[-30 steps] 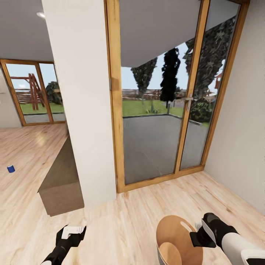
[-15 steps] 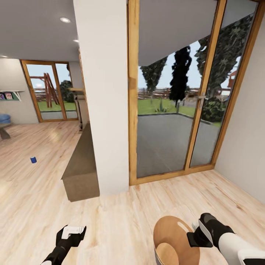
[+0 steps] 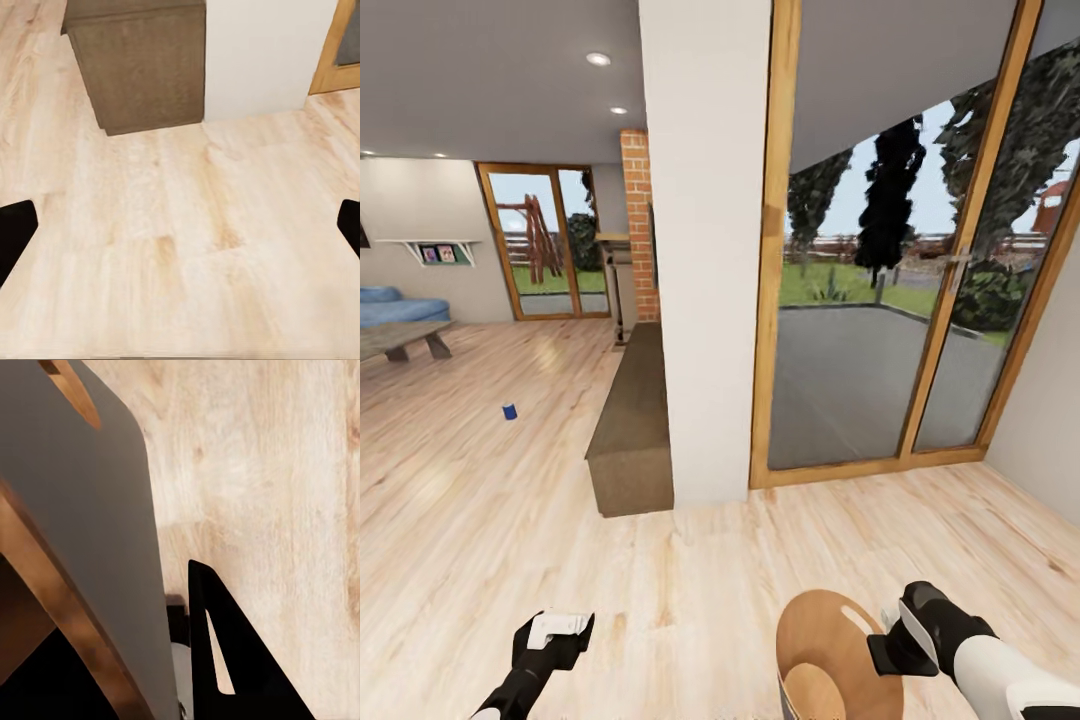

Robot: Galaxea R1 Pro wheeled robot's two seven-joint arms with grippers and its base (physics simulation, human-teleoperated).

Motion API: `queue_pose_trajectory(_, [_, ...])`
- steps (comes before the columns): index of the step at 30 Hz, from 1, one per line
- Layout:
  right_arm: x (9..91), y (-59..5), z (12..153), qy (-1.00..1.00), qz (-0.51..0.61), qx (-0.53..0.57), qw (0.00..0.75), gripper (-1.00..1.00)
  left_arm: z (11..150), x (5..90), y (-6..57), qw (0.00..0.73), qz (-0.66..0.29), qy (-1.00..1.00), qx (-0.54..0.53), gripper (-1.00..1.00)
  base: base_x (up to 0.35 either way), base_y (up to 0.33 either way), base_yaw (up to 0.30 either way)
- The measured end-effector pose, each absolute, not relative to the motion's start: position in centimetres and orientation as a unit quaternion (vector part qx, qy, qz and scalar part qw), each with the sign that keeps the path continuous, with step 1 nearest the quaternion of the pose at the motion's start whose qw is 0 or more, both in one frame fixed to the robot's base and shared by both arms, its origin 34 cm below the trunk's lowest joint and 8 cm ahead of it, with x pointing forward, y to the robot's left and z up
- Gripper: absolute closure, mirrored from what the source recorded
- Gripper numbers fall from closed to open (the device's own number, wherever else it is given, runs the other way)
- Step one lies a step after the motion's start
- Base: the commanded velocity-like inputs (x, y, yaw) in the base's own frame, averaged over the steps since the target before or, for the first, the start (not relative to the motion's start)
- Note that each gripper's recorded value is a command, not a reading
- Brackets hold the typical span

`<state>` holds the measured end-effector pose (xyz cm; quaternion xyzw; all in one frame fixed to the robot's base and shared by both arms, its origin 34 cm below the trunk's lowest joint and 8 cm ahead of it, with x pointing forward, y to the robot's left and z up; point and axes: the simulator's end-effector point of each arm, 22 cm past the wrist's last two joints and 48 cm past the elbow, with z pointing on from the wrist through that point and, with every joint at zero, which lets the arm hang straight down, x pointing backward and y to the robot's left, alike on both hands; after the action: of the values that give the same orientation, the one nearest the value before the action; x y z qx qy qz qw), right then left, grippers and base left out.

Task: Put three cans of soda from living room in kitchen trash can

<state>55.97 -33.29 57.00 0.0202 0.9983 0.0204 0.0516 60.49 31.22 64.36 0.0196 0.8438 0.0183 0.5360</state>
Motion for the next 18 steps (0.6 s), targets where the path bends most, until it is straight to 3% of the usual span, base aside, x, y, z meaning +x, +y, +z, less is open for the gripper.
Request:
queue_pose_trajectory(6, [55.61,-33.54,56.59,0.999,0.013,0.013,0.046,1.00,64.15,60.43,31.31,0.534,0.018,0.845,0.020,-1.00,0.051,0.045,0.184])
queue_pose_trajectory(18, [55.26,-33.50,56.01,0.999,0.013,0.012,0.040,1.00,63.53,60.23,31.17,0.529,0.015,0.848,0.020,-1.00,0.246,0.141,0.184])
